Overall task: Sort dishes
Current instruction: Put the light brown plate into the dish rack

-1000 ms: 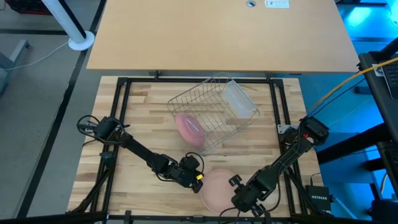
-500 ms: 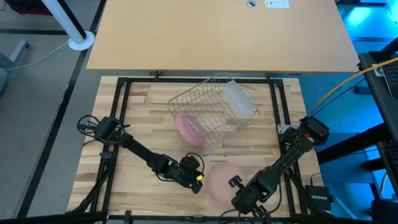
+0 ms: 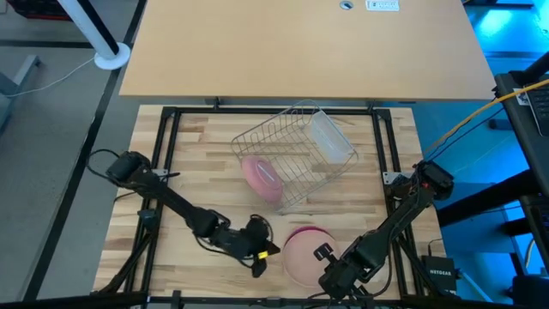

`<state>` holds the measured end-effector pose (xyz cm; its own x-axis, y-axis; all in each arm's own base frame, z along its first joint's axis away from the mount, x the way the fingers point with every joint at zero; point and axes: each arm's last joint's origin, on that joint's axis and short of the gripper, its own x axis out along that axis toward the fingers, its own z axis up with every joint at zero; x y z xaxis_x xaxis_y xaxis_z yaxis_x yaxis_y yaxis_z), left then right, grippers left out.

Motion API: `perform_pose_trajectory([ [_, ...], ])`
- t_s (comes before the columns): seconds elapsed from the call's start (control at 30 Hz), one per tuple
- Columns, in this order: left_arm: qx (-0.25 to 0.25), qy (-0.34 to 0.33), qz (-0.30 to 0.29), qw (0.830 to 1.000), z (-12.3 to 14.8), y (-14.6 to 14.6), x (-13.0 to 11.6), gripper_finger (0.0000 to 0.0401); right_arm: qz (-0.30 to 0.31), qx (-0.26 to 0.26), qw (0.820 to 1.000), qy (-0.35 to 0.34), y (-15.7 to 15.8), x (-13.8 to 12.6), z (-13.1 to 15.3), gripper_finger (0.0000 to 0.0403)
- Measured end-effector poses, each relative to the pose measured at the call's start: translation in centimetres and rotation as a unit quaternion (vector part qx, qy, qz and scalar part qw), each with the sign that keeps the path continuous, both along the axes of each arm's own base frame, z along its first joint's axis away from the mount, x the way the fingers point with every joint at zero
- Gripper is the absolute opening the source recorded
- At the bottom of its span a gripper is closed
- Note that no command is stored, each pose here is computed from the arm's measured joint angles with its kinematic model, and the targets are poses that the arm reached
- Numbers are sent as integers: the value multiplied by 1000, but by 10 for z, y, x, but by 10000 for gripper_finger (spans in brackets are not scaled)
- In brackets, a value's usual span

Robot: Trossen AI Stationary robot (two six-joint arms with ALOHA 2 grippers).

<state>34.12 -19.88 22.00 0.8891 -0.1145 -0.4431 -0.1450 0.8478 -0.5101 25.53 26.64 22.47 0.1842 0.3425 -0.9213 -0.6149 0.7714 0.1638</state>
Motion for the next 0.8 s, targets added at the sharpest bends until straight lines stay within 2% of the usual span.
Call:
perform_pose_trajectory([
  [0.1,3,-53,-29,998,15,-9,-4,7,1,-3,1000,3,-1,-1,0,13],
  [0.27,32,-127,-109,985,29,-23,-7,19,-1,-17,1000,10,-2,-2,3,12],
  [0.47,22,-125,-103,987,26,-23,-5,73,7,-31,999,-11,-1,1,28,17],
  [0.6,37,-116,-102,987,17,-21,0,120,18,-37,999,-35,1,4,44,12],
  [0.7,101,-130,-124,979,16,-21,1,146,18,-30,998,-50,1,7,55,14],
  [0.8,182,-163,-151,958,19,-21,2,160,13,-26,998,-57,-1,9,65,16],
])
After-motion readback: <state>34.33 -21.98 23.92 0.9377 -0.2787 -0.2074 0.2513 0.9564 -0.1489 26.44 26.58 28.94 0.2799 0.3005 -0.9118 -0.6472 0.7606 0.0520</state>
